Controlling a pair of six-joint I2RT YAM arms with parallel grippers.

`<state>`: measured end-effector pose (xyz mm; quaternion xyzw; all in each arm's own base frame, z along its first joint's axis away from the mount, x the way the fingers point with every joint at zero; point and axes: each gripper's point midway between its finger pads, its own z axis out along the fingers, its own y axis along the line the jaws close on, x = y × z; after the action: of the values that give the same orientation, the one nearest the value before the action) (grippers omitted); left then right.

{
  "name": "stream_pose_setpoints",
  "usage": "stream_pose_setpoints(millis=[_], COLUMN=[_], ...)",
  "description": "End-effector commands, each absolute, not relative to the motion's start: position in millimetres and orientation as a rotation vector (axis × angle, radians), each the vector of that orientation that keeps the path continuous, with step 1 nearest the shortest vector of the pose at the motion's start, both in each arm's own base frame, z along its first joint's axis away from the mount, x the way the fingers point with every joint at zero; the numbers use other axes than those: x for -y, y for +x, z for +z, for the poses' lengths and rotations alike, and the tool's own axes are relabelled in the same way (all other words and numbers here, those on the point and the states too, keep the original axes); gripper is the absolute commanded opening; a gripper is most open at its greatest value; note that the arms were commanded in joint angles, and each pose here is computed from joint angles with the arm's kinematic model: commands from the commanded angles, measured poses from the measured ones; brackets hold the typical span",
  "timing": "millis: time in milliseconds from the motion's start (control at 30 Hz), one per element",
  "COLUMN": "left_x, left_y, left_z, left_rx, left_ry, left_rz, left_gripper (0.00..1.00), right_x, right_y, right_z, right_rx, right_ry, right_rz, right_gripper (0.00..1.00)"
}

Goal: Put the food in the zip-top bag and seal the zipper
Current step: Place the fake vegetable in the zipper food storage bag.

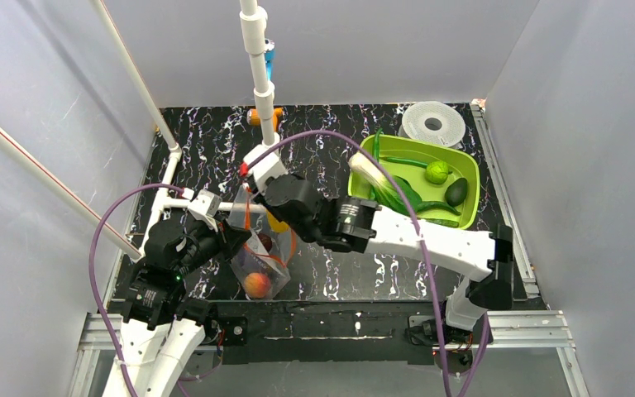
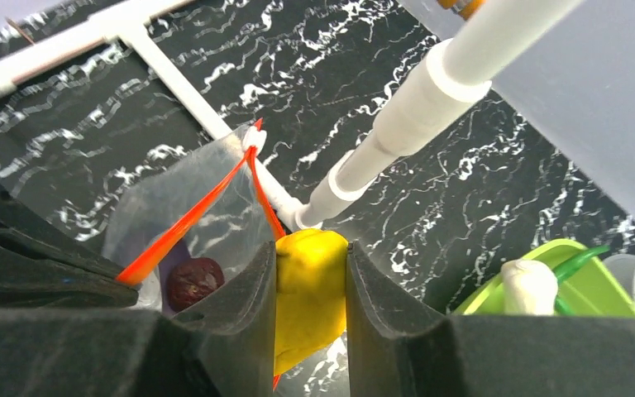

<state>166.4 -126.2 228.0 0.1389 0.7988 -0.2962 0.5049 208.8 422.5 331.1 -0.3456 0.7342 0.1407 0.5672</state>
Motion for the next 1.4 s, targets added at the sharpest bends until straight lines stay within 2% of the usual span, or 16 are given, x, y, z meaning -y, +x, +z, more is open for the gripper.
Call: stream_pose_setpoints(millis=[0, 167, 467, 567, 700, 833, 967, 1367], left_x=[126, 126, 126, 127, 127, 127, 127, 126], left_y=[167, 167, 166, 166, 167, 167, 167, 167], left_z=[229, 230, 230, 230, 230, 229, 229, 229], left_rx=[-1.925, -1.922, -1.92, -1.92, -1.924, -1.925, -1.929, -1.927], left_ry=[0.34, 0.342, 0.342, 0.344, 0.344, 0.341, 0.34, 0.337], left_rz=[-0.711, -0.712, -0.713, -0.715, -0.717, -0.714, -0.713, -0.709], left_gripper=[0.0, 0.0, 0.0, 0.0, 0.0, 0.0, 0.0, 0.0], right_x=[-432, -449, -444, -439, -439, -439, -435, -411], right_y=[211, 198, 164, 160, 156, 156, 156, 158], right_z=[354, 331, 282, 272, 267, 271, 274, 306], right_rx=[-1.586, -1.578, -1.779, -1.822, -1.841, -1.84, -1.844, -1.8], right_ry=[-0.842, -0.92, -0.921, -0.913, -0.921, -0.919, -0.915, -0.788], right_rz=[0.19, 0.152, 0.355, 0.371, 0.388, 0.392, 0.387, 0.452], right_gripper=[0.01, 0.01, 0.01, 0.12, 0.36, 0.53, 0.65, 0.73])
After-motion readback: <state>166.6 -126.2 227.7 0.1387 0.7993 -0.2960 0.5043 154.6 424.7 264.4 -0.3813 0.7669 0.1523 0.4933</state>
